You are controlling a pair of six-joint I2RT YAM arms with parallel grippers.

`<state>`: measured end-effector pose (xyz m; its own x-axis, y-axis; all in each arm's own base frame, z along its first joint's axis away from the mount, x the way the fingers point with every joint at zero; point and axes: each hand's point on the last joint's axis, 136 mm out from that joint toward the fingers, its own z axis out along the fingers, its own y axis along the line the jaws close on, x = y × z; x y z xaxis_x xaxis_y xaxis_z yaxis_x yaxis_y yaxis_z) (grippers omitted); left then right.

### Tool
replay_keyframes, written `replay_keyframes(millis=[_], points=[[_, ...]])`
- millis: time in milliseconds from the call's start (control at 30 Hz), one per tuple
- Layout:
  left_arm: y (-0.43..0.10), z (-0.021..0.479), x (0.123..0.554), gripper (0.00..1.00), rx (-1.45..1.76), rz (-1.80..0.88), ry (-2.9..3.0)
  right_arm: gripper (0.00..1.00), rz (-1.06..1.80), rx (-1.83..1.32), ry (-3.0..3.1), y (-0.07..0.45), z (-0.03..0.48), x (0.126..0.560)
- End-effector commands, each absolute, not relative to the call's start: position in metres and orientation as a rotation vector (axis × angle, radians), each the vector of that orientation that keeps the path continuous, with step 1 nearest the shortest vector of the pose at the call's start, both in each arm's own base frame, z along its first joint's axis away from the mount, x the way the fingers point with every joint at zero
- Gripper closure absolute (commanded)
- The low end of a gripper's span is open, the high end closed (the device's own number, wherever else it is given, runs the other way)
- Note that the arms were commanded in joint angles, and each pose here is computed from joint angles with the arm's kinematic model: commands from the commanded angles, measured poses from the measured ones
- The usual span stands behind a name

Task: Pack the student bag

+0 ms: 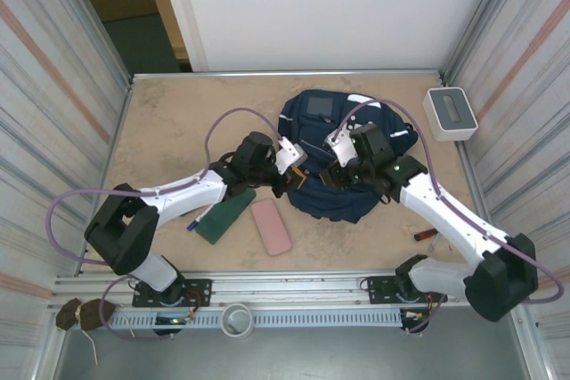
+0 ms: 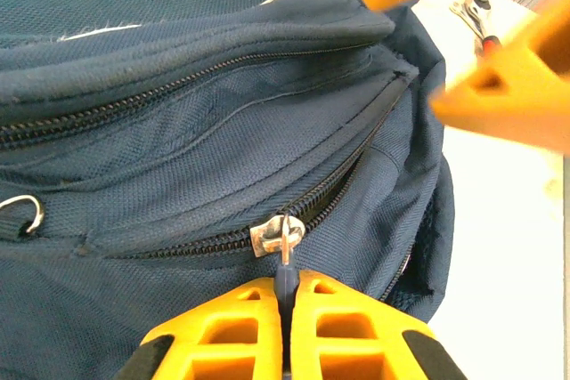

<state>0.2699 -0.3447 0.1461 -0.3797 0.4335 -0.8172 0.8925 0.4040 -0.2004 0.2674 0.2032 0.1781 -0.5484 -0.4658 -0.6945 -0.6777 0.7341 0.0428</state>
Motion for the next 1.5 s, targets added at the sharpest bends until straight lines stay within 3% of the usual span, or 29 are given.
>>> replay_keyframes(millis=[0,267,467,633,867,1100,1300,1333,1467], points=[[-0.357,0.167,0.269,1.00,1.133,-0.909,1.890,0.52,0.405,-0.886,2.225,0.212,0.170,0.261],[-0.357,0.169,0.269,1.00,1.140,-0.900,1.887,0.57,0.271,-0.896,2.252,0.211,0.143,0.285],[-0.352,0.167,0.271,1.00,1.130,-0.861,1.890,0.89,0.218,-0.850,2.275,0.200,0.133,0.285],[-0.334,0.162,0.293,1.00,1.047,-0.783,1.936,1.00,0.262,-0.755,2.309,0.187,0.130,0.275],[-0.290,0.143,0.333,1.00,0.872,-0.653,2.062,1.00,0.353,-0.579,2.338,0.163,0.132,0.267],[-0.258,0.115,0.386,1.00,0.665,-0.494,2.226,1.00,0.554,-0.601,2.221,0.179,0.164,0.262],[-0.257,0.095,0.426,1.00,0.523,-0.508,2.309,1.00,0.635,-0.629,2.158,0.190,0.187,0.266],[-0.258,0.094,0.431,0.99,0.507,-0.516,2.312,1.00,0.638,-0.625,2.157,0.191,0.188,0.268],[-0.250,0.107,0.431,0.76,0.420,-0.563,2.306,1.00,0.629,-0.544,2.168,0.193,0.200,0.287]])
